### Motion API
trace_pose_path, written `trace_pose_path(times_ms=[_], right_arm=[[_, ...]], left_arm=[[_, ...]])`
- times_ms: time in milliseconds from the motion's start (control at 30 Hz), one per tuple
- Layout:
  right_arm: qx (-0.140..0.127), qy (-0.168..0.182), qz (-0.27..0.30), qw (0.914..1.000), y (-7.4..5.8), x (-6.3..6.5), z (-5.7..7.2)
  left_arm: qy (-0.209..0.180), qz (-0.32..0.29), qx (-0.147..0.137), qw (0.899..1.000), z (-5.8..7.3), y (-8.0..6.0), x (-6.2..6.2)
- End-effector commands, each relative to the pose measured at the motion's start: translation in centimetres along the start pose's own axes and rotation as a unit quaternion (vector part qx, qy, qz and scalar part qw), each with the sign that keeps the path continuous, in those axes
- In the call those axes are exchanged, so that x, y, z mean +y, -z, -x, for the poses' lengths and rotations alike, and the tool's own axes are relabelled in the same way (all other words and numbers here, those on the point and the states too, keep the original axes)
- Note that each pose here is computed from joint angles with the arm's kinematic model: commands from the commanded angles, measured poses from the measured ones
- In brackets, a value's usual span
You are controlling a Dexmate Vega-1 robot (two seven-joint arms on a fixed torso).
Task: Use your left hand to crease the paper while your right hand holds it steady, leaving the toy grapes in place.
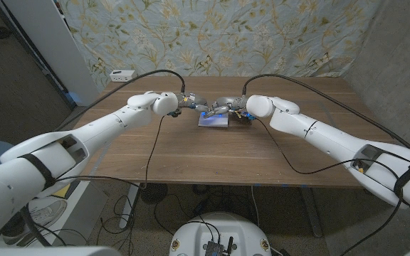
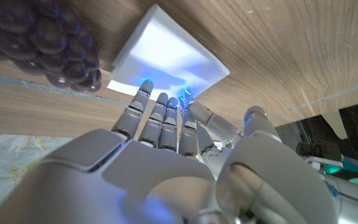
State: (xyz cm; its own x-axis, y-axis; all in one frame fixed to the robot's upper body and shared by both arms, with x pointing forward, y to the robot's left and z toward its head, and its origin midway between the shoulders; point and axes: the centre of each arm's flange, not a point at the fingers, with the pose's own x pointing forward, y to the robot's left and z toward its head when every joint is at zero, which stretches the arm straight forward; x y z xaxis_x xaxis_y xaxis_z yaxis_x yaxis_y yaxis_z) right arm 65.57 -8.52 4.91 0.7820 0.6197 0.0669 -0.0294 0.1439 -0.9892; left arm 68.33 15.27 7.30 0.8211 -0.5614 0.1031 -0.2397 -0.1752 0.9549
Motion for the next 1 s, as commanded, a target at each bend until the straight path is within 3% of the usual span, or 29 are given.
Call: trace_pose_path(times_ms=[33, 267, 400, 700, 1000], right_arm=[[-0.066, 0.099, -0.084, 0.9893, 1.2, -0.9, 1.8], [-0.096, 0.140, -0.148, 0.9743, 2.0, -1.1, 2.5], [-0.105, 0.156, -0.174, 0.9667, 2.4, -1.3, 2.9], [-0.117, 0.184, -0.220, 0.9510, 3.1, -1.5, 3.9], [-0.126, 0.207, -0.258, 0.9353, 3.7, -1.5, 4.5]], left_arm=[[-0.106, 0.079, -0.019, 0.991, 1.8, 0.5, 1.1], [-0.176, 0.179, -0.026, 0.968, 3.2, 1.0, 2.1], [-0.194, 0.222, -0.032, 0.955, 3.7, 1.2, 2.2], [-0.227, 0.311, -0.042, 0.922, 5.0, 1.8, 1.7], [-0.250, 0.363, -0.052, 0.896, 6.3, 2.1, 0.8]])
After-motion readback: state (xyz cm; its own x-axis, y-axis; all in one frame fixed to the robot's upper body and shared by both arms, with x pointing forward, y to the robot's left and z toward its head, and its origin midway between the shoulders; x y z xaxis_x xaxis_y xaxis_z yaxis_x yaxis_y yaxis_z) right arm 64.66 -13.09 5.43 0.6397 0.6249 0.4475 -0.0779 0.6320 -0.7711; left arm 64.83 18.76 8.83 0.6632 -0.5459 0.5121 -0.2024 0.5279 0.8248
